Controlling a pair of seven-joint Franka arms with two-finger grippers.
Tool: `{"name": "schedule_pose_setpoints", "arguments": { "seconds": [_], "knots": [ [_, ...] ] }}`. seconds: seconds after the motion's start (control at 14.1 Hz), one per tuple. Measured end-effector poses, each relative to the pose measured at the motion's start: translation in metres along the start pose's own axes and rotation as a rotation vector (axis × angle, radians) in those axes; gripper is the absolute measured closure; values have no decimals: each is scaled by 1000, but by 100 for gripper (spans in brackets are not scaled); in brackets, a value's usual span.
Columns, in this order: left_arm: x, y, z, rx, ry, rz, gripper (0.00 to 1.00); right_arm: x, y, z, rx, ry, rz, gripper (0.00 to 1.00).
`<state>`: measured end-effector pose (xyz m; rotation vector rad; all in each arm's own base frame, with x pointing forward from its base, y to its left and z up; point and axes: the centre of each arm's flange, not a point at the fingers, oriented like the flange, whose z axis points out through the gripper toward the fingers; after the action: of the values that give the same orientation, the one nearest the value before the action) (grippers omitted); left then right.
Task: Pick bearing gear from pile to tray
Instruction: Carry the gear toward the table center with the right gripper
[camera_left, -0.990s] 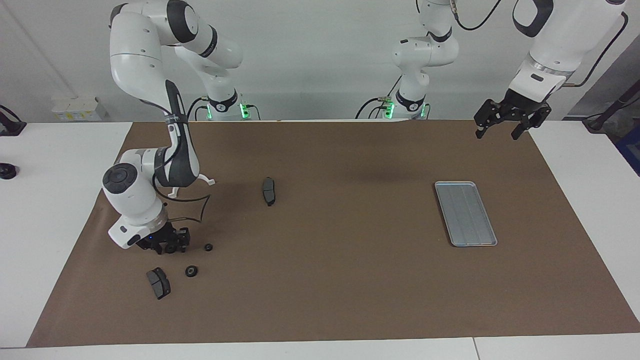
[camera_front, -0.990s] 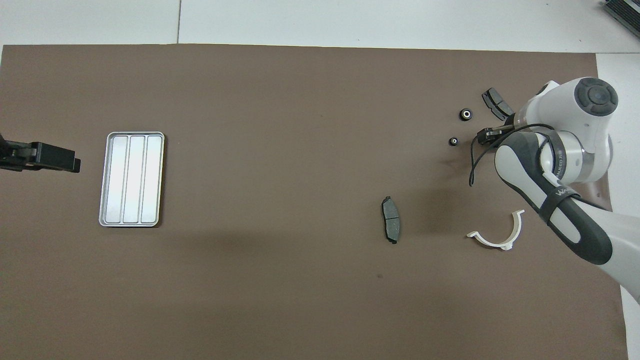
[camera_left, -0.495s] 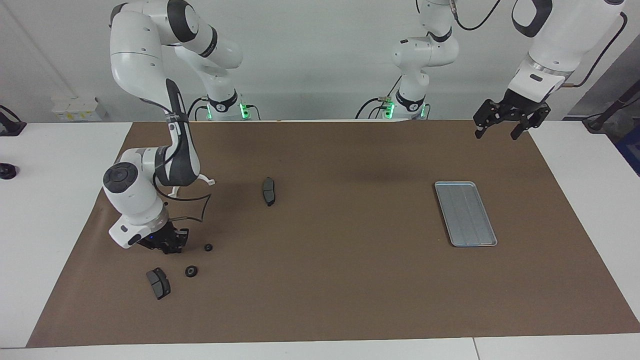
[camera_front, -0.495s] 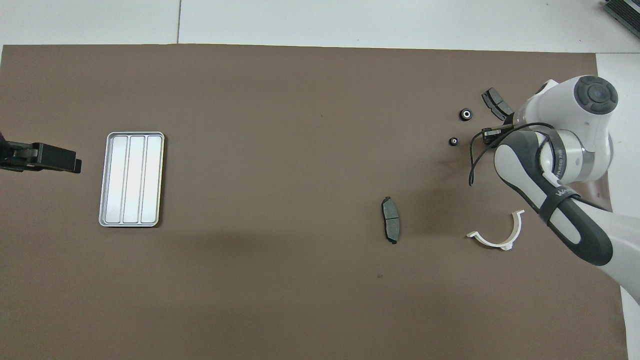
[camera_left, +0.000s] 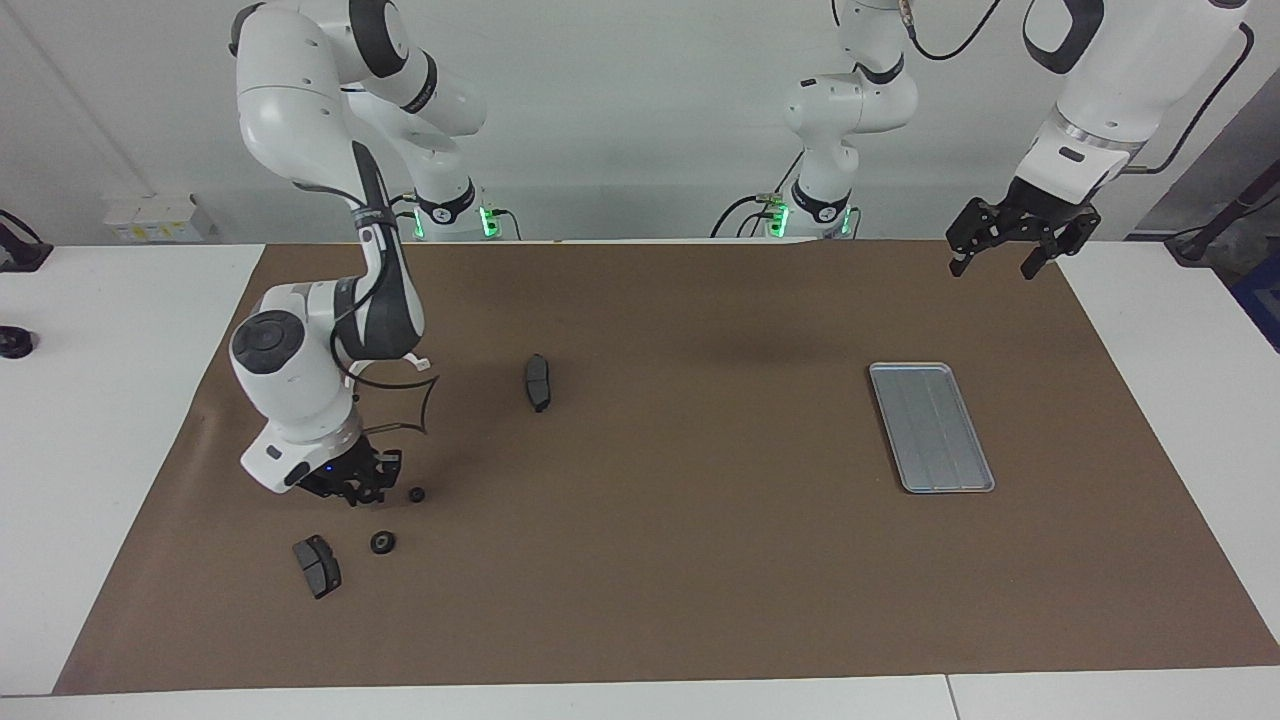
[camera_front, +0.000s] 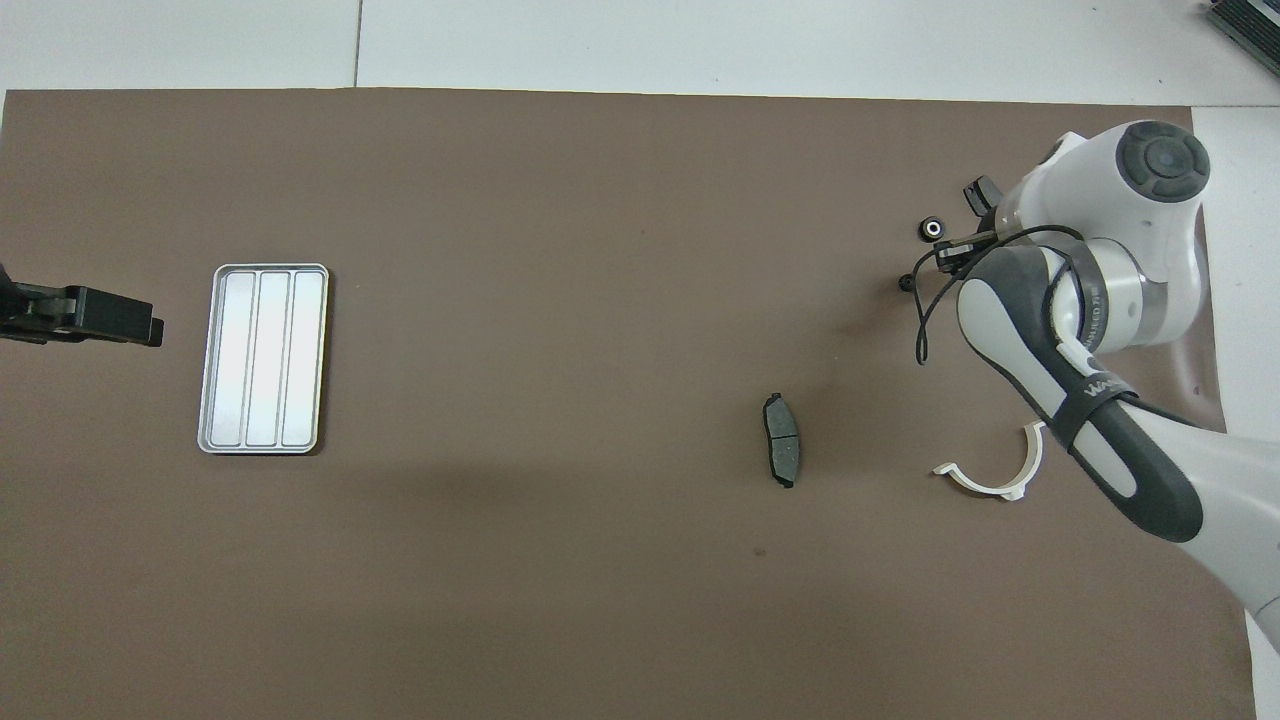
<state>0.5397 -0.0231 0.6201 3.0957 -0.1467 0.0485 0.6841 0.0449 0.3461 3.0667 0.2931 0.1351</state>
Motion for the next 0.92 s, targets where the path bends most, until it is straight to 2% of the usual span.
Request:
{"name": "schedule_pose_setpoints", "arguments": {
  "seconds": [0.21, 0.42, 0.64, 0.92],
  "knots": [
    [0, 0, 0, 0, 0, 0, 0, 8, -115, -30, 12, 46, -41, 65],
    [0, 0, 0, 0, -1, 0, 0, 0, -226, -45, 49, 114, -78, 65],
    [0, 0, 0, 0, 0, 0, 0, -17, -311, -58, 97, 182, -130, 65],
    [0, 0, 1, 0, -1, 0, 0, -44, -408, -56, 207, 283, -128, 65]
  ]
}}
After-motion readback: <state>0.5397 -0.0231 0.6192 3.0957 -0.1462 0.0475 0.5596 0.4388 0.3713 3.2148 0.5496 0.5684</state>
